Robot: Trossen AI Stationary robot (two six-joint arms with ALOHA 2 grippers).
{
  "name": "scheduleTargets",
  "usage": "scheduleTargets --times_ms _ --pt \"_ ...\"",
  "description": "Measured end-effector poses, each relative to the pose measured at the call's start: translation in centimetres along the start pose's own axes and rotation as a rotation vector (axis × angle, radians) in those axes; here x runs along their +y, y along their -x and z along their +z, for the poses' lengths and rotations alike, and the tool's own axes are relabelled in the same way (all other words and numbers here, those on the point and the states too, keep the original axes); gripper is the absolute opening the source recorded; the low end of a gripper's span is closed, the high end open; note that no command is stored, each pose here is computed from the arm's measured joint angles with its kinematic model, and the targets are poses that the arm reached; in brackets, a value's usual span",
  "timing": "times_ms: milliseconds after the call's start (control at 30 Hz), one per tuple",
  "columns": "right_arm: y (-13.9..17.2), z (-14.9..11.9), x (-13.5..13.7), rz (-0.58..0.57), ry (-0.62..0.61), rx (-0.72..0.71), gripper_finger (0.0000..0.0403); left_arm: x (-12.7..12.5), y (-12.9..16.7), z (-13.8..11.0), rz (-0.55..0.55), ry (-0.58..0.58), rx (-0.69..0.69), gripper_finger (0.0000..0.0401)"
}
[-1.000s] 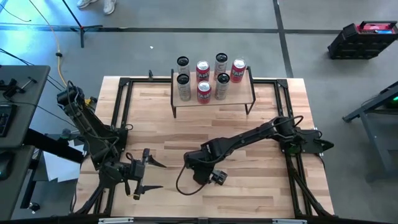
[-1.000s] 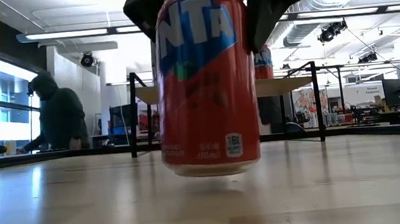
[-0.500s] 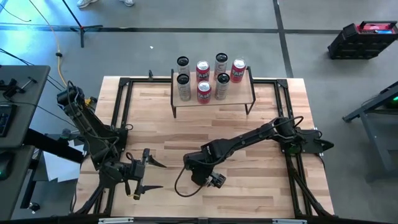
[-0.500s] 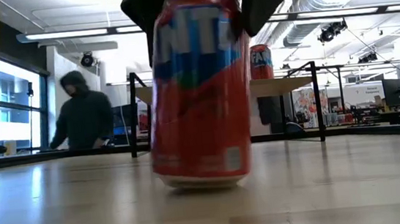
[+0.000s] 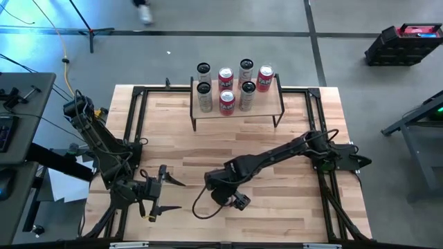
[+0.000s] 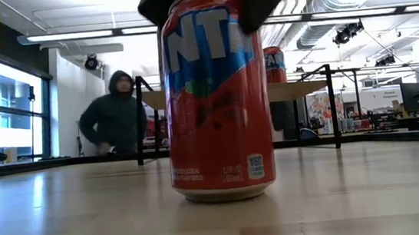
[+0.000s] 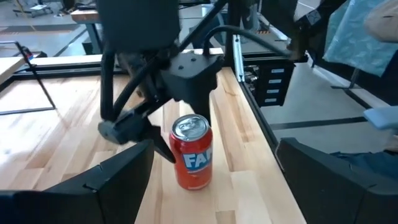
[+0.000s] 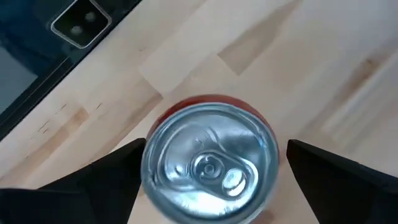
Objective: Place canned beverage on shelf
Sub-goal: Put the red soda can on the shelf aligned with the other red soda can
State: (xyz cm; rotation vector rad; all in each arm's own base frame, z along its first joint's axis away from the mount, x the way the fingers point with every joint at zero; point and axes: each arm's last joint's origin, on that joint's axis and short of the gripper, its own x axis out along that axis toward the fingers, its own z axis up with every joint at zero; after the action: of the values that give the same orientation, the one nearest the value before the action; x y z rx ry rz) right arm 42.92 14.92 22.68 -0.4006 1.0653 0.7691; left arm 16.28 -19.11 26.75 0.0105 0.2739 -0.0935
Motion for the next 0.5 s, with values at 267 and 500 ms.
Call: scheduleTargets --times_ms 267,500 --pt "1.4 1.4 0.9 -0.111 -0.246 0.014 0.0373 0.0 0.0 -0.1 0.005 -0.012 0.007 0.0340" --pt "1.2 1.4 1.0 -0.210 -0.612 0.004 0.0373 0.2 0.0 -0.5 0.010 -0.046 0.040 0.0340"
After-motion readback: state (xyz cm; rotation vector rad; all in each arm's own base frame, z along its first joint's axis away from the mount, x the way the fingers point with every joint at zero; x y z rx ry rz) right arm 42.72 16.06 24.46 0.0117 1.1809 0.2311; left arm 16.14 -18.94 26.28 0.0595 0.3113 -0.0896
